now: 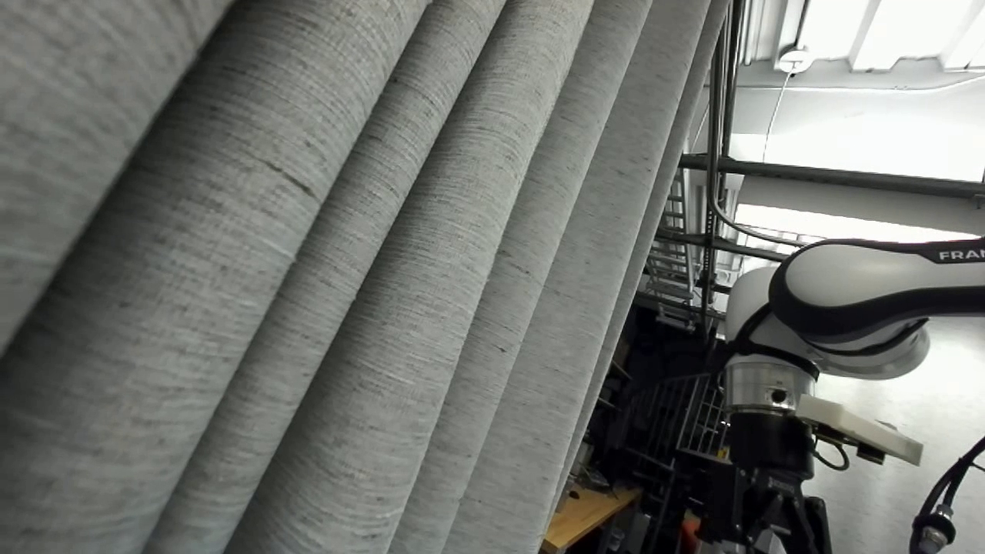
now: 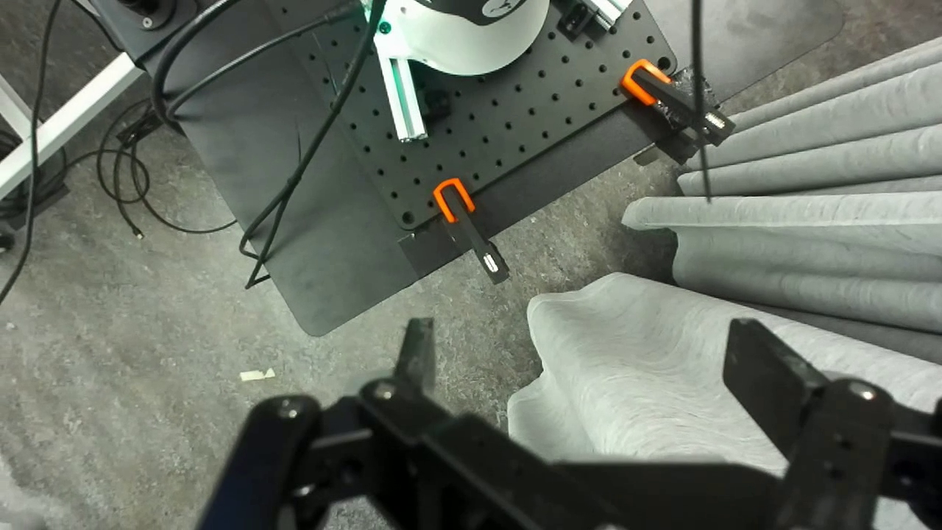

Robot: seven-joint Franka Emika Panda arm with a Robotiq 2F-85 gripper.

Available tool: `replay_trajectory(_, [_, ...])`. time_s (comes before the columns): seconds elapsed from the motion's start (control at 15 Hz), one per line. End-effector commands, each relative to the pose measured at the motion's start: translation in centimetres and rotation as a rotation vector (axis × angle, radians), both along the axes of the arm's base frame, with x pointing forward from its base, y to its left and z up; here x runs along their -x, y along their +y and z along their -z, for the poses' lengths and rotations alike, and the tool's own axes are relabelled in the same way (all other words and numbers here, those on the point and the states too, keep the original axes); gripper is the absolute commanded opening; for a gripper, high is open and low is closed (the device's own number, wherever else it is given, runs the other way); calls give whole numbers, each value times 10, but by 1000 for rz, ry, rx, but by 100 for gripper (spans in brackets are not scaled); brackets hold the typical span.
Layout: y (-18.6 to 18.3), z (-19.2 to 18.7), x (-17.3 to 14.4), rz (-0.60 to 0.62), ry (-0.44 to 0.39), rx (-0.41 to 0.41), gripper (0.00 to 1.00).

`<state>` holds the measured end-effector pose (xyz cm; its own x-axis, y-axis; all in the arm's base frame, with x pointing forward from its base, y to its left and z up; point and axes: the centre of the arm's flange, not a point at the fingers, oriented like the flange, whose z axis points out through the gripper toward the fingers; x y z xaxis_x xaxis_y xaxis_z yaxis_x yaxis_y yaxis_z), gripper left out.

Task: Slide the curtain to the left

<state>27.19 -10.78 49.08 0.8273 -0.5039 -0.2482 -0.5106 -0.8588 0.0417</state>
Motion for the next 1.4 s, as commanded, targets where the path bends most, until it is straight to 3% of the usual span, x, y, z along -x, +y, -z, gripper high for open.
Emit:
replay_trajectory(0.0, [0, 0, 0, 0, 0, 0, 100])
replay_trajectory(1.33, [0, 3, -1, 58, 16, 11, 100])
